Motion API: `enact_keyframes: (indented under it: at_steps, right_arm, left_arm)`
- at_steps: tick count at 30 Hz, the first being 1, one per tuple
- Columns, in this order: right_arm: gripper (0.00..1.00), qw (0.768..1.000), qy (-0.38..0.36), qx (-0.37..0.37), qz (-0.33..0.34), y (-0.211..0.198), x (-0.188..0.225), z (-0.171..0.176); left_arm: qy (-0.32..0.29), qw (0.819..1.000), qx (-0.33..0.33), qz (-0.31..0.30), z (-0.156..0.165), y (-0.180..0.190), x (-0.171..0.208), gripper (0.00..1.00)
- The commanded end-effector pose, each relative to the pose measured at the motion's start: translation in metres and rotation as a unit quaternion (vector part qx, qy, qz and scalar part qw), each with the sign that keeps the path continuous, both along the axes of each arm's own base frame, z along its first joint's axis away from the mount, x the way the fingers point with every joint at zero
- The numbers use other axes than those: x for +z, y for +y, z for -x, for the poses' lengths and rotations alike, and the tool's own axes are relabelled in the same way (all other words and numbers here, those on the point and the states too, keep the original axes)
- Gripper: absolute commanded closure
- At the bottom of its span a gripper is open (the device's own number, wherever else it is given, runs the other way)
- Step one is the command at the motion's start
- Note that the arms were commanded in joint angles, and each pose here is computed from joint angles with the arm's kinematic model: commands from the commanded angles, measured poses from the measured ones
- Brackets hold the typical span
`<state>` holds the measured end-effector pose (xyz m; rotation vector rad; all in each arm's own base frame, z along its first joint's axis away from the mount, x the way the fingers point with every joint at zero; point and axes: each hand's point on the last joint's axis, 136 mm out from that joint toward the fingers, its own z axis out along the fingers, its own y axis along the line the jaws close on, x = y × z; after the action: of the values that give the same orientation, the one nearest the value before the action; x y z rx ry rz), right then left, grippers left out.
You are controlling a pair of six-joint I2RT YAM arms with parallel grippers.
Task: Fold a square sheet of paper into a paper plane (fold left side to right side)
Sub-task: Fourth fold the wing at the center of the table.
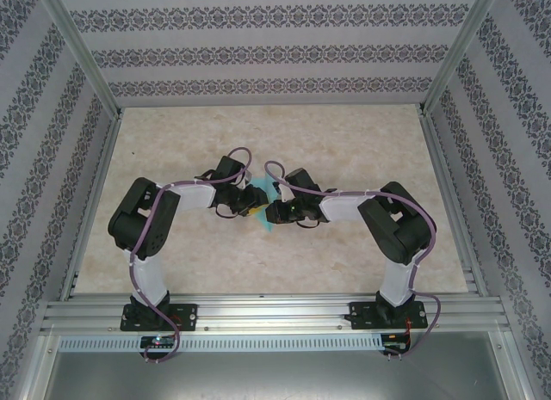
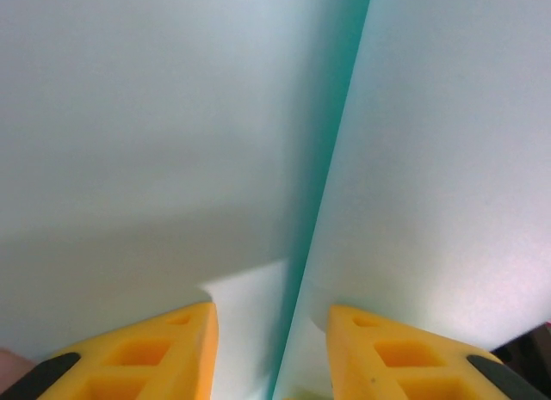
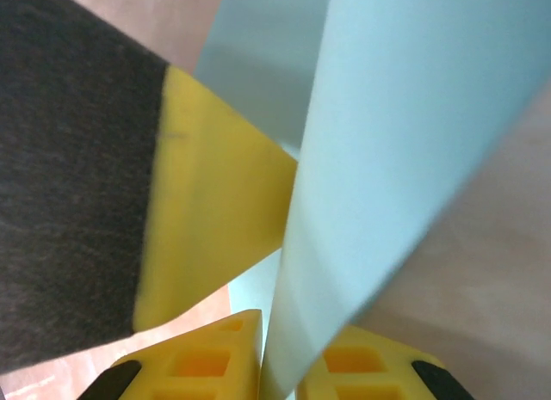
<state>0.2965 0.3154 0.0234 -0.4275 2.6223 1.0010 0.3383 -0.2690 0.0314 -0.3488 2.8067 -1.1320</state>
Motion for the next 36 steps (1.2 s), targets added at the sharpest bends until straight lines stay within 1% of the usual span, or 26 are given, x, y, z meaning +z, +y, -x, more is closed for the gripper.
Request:
enact_keyframes:
  at_steps: [1, 5, 9, 14, 24, 29, 36]
  right_arm:
    - [0.83, 1.0, 0.006, 0.001, -0.008, 0.0, -0.004, -0.001]
    - [0.83, 1.0, 0.008, 0.001, -0.007, -0.001, -0.005, -0.001]
    - [0.83, 1.0, 0.008, 0.0, -0.008, -0.001, -0.005, -0.001]
    - [0.83, 1.0, 0.009, 0.001, -0.008, -0.001, -0.005, 0.0]
    - [0.83, 1.0, 0.011, 0.002, -0.007, -0.001, -0.006, 0.001]
    - [0.83, 1.0, 0.012, 0.004, -0.006, -0.001, -0.007, 0.001]
    - [0.79, 1.0, 0.008, 0.006, -0.015, 0.002, -0.001, -0.001]
  left_arm:
    - [-0.038, 0.999, -0.007, -0.006, -0.006, 0.0, 0.03, 0.59]
    - [-0.056, 0.998, -0.004, -0.01, -0.011, 0.005, 0.048, 0.57]
    - [-0.064, 0.998, -0.002, -0.006, -0.015, 0.006, 0.055, 0.52]
    - [-0.051, 0.999, -0.007, 0.005, -0.019, -0.002, 0.043, 0.51]
    - [-0.039, 0.999, -0.006, 0.003, -0.029, -0.007, 0.022, 0.48]
    - [-0.025, 1.0, -0.005, -0.006, -0.027, -0.006, 0.006, 0.47]
    - [-0.006, 1.0, -0.003, -0.021, -0.019, 0.0, -0.013, 0.46]
